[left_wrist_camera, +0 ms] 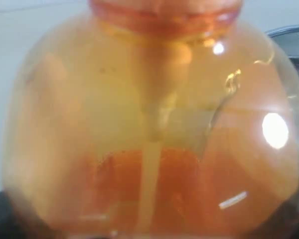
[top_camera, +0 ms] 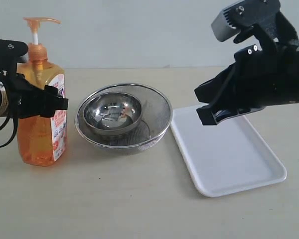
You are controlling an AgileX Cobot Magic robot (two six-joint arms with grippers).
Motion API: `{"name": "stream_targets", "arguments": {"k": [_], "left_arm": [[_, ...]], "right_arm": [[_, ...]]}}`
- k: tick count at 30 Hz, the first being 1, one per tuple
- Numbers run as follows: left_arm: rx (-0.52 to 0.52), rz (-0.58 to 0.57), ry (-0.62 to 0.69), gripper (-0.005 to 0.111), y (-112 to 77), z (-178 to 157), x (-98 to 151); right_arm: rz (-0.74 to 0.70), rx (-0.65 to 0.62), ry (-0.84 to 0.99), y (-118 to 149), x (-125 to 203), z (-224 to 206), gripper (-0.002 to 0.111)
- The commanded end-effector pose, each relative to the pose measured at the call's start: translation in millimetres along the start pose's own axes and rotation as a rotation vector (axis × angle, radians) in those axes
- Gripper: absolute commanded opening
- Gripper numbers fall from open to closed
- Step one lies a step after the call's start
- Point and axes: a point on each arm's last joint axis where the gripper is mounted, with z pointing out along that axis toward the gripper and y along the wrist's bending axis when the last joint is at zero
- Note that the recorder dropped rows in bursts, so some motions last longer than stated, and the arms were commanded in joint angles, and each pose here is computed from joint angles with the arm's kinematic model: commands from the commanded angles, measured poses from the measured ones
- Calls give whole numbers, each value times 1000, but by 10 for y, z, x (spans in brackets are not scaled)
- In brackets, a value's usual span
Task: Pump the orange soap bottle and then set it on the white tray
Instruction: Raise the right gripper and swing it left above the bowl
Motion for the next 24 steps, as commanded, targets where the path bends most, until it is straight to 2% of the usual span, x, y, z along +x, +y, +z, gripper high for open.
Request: {"name": "stream_targets", "arguments": {"k": [1, 8, 13, 24], "left_arm": [[-21, 85, -27, 5, 16, 50, -109], [1, 118, -1, 5, 105, 127, -105], [27, 156, 4, 5, 86, 128, -100], [43, 143, 6, 5, 72, 127, -96]], "right_arm": [[-37, 4, -19, -6, -86, -38, 0], [-56, 17, -17, -26, -94, -15, 0], [-70, 21, 23, -105, -119, 233, 0], [-132, -13, -7, -313, -715, 753, 0]]}}
